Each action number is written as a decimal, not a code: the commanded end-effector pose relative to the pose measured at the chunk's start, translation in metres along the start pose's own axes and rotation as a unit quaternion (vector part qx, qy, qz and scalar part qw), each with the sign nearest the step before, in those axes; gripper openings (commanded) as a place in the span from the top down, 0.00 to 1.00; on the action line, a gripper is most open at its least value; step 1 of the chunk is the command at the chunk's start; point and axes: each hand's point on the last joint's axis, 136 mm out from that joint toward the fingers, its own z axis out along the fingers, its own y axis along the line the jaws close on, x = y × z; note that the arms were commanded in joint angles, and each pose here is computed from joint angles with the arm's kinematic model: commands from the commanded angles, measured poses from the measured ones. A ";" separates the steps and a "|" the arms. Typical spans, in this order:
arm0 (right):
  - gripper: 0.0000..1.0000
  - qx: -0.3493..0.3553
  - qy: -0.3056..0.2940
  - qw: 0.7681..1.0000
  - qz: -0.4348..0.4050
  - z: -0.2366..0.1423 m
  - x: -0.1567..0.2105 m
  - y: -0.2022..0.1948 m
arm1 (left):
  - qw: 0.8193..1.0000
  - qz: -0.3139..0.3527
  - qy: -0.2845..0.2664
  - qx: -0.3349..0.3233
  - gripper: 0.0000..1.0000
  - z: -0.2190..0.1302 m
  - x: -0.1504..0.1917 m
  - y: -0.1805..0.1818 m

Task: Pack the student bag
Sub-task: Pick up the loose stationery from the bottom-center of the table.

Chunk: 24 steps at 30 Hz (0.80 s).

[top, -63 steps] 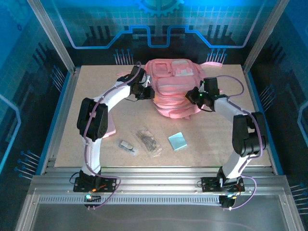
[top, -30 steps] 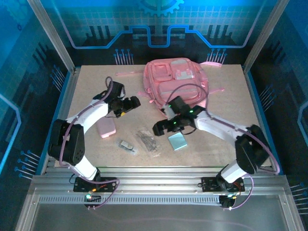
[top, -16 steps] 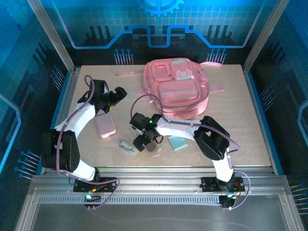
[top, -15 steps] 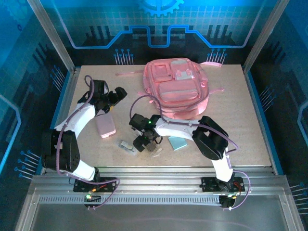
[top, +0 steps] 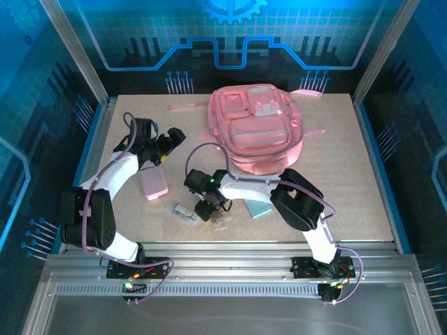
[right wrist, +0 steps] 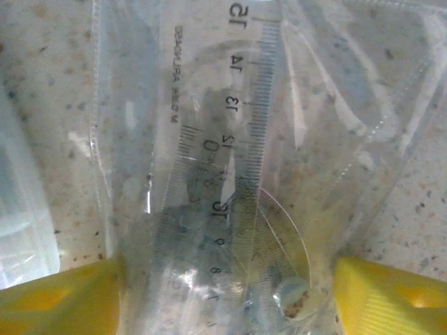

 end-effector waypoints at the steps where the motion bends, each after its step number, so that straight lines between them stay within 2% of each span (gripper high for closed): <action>1: 0.36 0.050 0.046 0.998 0.011 0.020 0.029 -0.027 | 0.999 -0.008 -0.006 0.032 0.01 -0.009 -0.003 -0.012; 9: 0.59 -0.015 -0.017 0.997 0.073 -0.017 -0.001 -0.038 | 0.999 -0.005 -0.002 0.047 0.03 -0.009 -0.001 -0.023; 18: 0.62 -0.123 -0.070 0.980 0.137 -0.059 -0.023 -0.044 | 0.998 0.019 0.007 0.058 0.04 -0.011 0.007 -0.042; 21: 0.62 -0.158 -0.101 0.968 0.169 -0.084 -0.028 -0.060 | 0.997 0.041 0.011 0.058 0.05 -0.006 0.016 -0.056; 24: 0.61 -0.162 -0.136 0.956 0.205 -0.113 -0.026 -0.093 | 0.996 0.076 0.022 0.048 0.06 0.007 0.030 -0.075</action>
